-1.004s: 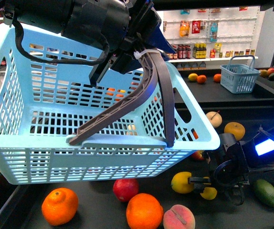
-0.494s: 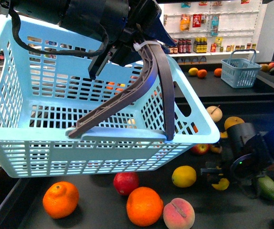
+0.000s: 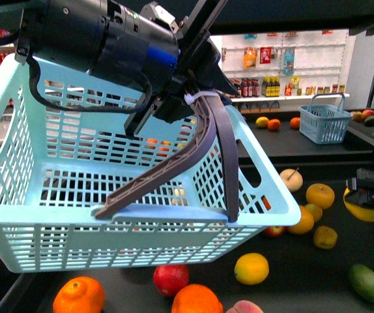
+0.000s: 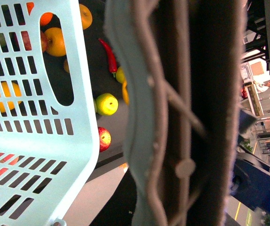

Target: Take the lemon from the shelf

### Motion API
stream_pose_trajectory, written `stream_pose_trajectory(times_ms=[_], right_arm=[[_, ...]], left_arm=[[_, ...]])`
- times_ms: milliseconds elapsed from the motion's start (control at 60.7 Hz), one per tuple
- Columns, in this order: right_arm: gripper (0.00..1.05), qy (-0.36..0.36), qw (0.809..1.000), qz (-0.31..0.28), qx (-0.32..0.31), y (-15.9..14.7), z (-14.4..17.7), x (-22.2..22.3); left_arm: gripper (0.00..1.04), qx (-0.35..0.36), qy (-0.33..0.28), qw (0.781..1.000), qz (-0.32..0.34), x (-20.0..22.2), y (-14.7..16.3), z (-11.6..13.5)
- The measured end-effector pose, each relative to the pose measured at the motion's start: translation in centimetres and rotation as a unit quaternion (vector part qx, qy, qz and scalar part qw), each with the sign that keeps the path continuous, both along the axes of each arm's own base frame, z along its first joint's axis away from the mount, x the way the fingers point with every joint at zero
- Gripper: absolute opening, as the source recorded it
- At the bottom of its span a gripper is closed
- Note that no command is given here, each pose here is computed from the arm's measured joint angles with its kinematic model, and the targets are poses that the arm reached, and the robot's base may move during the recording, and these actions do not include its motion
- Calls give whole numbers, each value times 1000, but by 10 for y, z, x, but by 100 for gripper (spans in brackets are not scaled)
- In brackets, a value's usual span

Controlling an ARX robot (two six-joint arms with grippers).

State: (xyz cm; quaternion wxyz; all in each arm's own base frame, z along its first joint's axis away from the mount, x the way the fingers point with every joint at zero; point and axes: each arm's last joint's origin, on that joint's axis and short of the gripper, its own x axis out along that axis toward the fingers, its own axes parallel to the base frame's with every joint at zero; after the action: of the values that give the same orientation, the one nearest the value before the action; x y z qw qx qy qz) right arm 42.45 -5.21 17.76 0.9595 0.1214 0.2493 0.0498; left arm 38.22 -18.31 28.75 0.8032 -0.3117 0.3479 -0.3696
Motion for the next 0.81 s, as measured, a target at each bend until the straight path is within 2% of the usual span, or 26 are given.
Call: stream_pose_trajectory(times_ms=[115, 247, 445, 774, 807], right_arm=[[50, -31, 999, 22, 25, 26, 34, -10], [50, -36, 997, 48, 51, 57, 48, -20], [50, -16, 993, 83, 77, 101, 46, -31], [50, -18, 990, 105, 93, 144, 41, -39], [57, -24, 990, 105, 88, 147, 41, -39]], left_arm=[[11, 0, 0, 1000, 0, 0, 0, 0], [11, 0, 0, 1000, 1, 0, 0, 0], [11, 0, 0, 1000, 0, 0, 0, 0], [11, 0, 0, 1000, 0, 0, 0, 0], [11, 0, 0, 1000, 0, 0, 0, 0]])
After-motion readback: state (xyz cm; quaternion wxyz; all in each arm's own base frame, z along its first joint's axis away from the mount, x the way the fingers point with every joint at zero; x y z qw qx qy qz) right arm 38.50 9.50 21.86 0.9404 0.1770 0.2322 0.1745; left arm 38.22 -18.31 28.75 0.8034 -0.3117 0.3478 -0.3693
